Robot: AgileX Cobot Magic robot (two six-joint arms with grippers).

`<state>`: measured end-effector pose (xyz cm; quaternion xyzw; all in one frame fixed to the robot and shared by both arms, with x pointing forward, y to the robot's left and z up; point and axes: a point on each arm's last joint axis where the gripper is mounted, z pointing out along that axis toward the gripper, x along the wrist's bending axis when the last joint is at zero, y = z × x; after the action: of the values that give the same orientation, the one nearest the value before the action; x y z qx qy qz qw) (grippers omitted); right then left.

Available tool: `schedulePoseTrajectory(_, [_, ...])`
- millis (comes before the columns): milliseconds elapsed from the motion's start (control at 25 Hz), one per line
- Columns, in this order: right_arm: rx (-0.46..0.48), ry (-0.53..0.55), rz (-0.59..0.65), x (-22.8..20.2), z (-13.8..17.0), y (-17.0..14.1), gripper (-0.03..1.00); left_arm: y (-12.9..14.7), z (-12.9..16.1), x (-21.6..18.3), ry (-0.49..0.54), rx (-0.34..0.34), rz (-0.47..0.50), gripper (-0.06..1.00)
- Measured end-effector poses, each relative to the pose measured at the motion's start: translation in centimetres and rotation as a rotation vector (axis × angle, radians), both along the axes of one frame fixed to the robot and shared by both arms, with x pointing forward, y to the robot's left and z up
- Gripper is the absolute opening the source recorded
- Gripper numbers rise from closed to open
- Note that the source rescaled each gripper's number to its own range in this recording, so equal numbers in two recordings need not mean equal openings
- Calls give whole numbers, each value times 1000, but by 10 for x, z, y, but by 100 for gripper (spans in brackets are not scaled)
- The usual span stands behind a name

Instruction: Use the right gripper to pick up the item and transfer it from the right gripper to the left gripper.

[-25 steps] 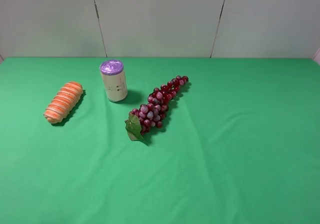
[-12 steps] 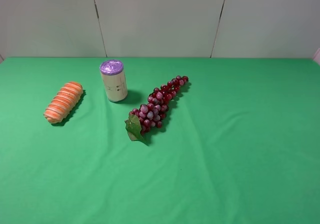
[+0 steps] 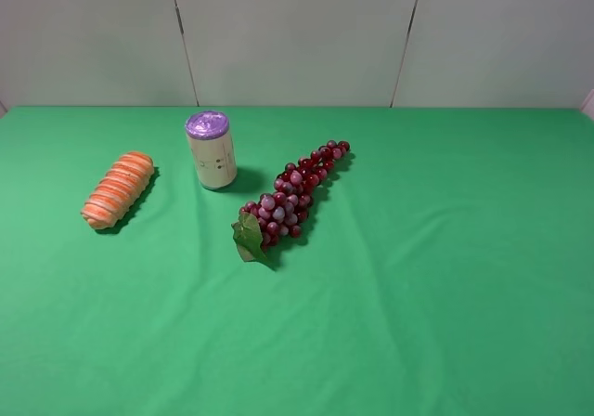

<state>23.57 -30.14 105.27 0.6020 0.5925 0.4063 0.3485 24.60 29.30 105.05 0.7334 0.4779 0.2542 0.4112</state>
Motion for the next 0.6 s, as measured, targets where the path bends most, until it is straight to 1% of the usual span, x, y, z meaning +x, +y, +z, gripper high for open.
schedulePoseTrajectory(120, [1, 0, 0, 0, 0, 0, 100, 3, 0, -9, -58, -22, 8, 100])
schedulePoseTrajectory(200, [2, 0, 1, 0, 0, 0, 100, 5, 0, -12, -80, -30, 38, 100])
schedulePoseTrajectory(440, [5, 0, 3, 0, 0, 0, 100, 4, 0, -13, -88, -29, 150, 100])
schedulePoseTrajectory(600, [8, 1, 5, 0, 0, 1, 100, 3, 0, -13, -89, -25, 253, 100])
